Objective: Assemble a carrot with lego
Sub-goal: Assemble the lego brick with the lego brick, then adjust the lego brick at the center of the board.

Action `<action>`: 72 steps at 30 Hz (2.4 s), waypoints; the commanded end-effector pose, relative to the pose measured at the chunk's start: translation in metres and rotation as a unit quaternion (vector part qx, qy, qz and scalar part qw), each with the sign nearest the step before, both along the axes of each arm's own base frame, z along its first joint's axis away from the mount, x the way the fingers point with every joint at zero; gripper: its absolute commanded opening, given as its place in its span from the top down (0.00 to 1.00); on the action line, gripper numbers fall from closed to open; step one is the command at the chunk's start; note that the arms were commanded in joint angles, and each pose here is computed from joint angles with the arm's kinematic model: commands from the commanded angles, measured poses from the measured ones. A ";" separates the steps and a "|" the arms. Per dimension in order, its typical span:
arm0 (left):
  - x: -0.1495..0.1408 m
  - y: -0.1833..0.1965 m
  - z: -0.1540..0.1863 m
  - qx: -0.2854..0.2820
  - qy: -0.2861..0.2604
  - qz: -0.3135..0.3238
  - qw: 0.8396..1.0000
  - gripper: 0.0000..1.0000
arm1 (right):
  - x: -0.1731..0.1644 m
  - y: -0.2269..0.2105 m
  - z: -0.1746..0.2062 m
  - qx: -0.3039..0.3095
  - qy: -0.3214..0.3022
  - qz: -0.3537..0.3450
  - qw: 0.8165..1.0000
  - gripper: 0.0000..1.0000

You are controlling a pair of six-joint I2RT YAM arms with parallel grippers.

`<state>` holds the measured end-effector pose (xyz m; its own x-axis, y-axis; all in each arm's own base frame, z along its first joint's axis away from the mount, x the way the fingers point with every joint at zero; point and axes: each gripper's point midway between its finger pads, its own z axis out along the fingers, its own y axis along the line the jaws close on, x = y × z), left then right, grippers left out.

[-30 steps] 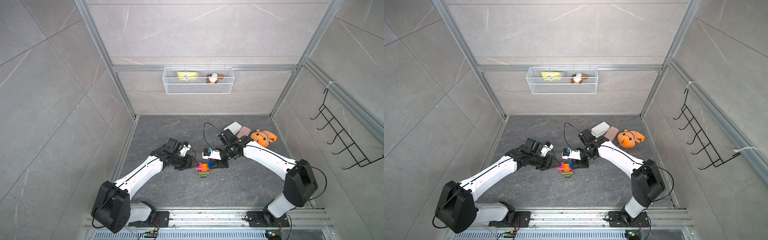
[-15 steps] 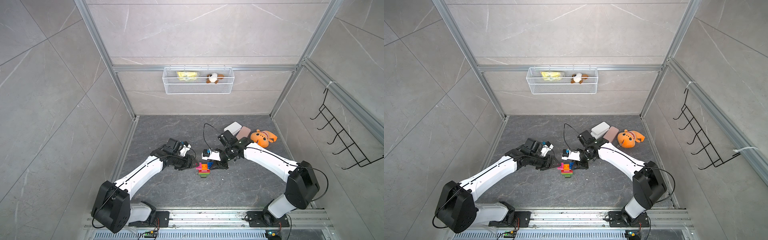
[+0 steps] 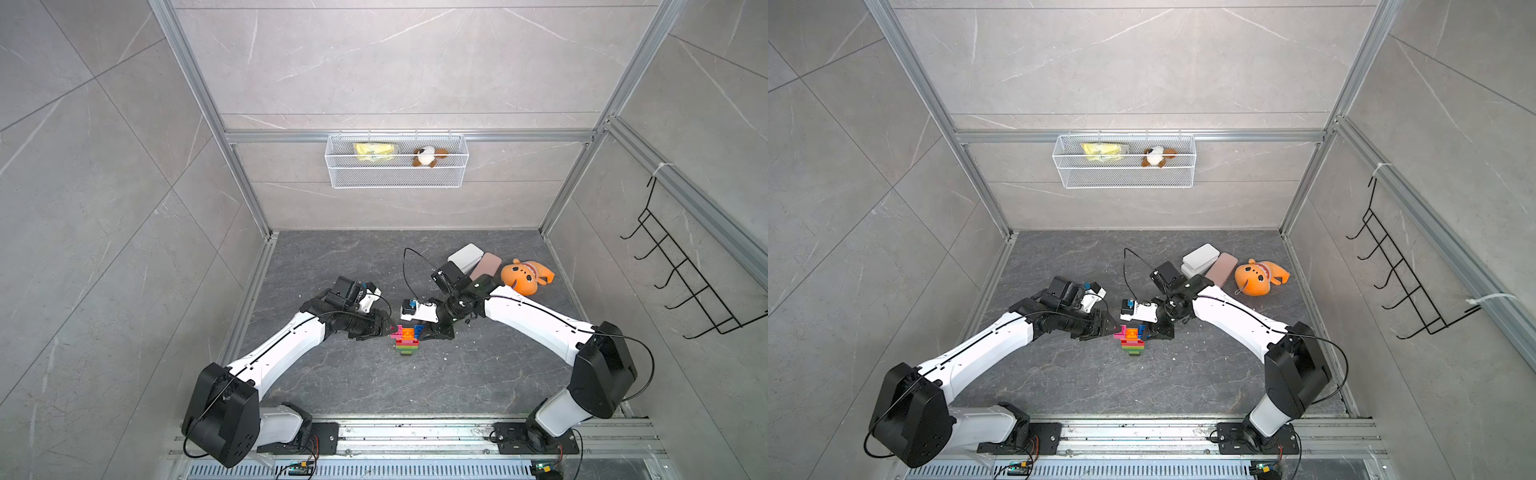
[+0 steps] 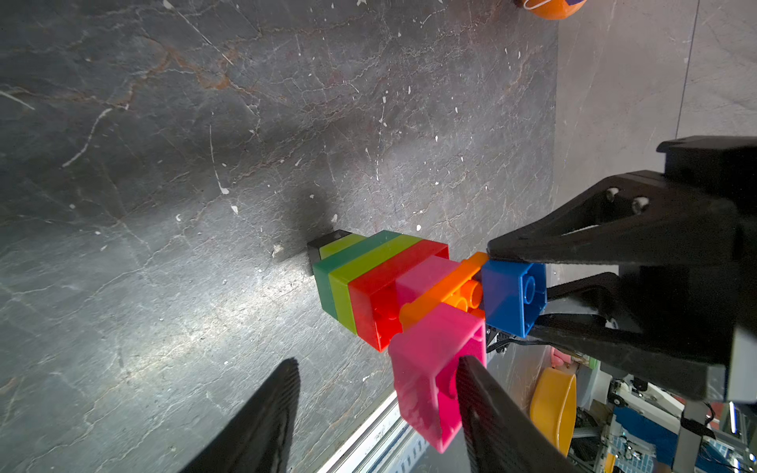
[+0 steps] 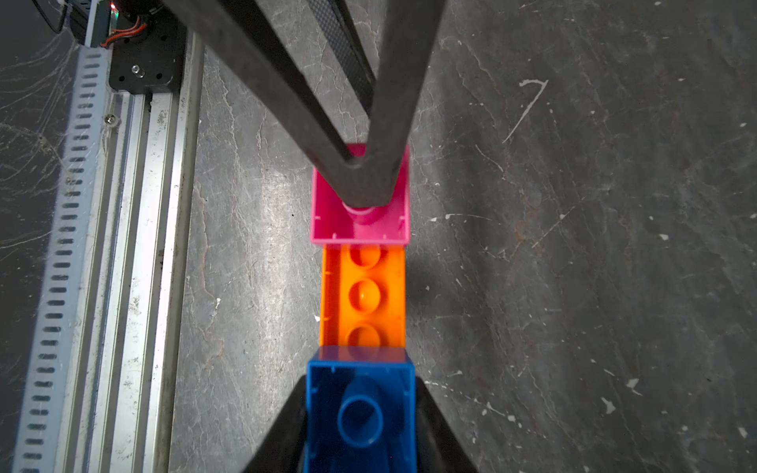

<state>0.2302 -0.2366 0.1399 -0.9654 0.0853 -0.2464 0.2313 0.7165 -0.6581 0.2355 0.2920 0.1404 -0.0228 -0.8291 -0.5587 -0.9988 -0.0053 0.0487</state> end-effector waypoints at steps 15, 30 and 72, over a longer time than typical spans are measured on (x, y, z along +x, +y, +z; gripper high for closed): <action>-0.002 0.009 0.001 0.017 -0.020 0.010 1.000 0.36 | -0.008 -0.013 -0.019 -0.083 0.028 -0.037 0.995 0.66; -0.007 0.006 0.015 -0.006 -0.031 0.004 0.999 0.36 | -0.005 -0.001 0.005 -0.030 0.010 -0.050 0.998 0.39; 0.031 -0.005 0.084 -0.040 -0.133 0.029 0.990 0.36 | -0.002 0.029 -0.018 0.264 -0.080 -0.106 0.955 0.14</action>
